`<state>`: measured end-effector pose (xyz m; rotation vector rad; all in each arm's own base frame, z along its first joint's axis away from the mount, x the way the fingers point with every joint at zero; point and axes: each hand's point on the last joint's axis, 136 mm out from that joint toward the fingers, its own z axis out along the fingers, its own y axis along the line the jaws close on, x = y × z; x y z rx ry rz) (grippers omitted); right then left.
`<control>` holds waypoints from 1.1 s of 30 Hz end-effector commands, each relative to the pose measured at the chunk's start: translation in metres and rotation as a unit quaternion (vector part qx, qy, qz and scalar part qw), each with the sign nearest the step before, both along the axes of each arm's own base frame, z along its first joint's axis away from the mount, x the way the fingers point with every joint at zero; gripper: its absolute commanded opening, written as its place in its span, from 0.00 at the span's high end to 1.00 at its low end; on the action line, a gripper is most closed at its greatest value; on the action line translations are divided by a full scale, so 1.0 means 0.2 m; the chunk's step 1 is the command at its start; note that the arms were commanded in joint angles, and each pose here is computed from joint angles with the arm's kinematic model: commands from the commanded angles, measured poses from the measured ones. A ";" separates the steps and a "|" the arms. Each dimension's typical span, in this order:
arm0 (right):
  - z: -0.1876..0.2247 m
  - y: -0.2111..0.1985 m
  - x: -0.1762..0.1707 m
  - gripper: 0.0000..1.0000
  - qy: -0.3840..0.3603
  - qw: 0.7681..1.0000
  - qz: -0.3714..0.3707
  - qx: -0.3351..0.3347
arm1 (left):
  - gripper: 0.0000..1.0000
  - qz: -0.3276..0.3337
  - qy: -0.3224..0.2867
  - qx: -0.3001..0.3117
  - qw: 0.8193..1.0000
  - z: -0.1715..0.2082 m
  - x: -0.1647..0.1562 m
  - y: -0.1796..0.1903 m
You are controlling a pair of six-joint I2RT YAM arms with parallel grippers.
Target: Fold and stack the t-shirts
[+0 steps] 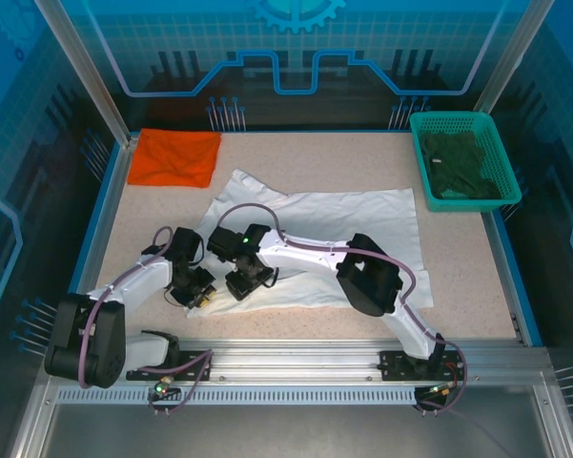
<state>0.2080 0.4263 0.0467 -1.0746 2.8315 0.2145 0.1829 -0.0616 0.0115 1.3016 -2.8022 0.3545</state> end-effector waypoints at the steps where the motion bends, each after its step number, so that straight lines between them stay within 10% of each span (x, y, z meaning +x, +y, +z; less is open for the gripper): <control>1: -0.07 -0.03 -0.02 0.48 -0.003 0.999 0.011 -0.045 | 0.81 -0.008 0.012 0.016 1.000 -0.06 -0.03 0.04; 33: 0.01 -0.10 0.13 0.90 0.035 0.998 -0.048 0.023 | 0.81 -0.031 0.019 0.042 0.998 -0.07 -0.02 0.08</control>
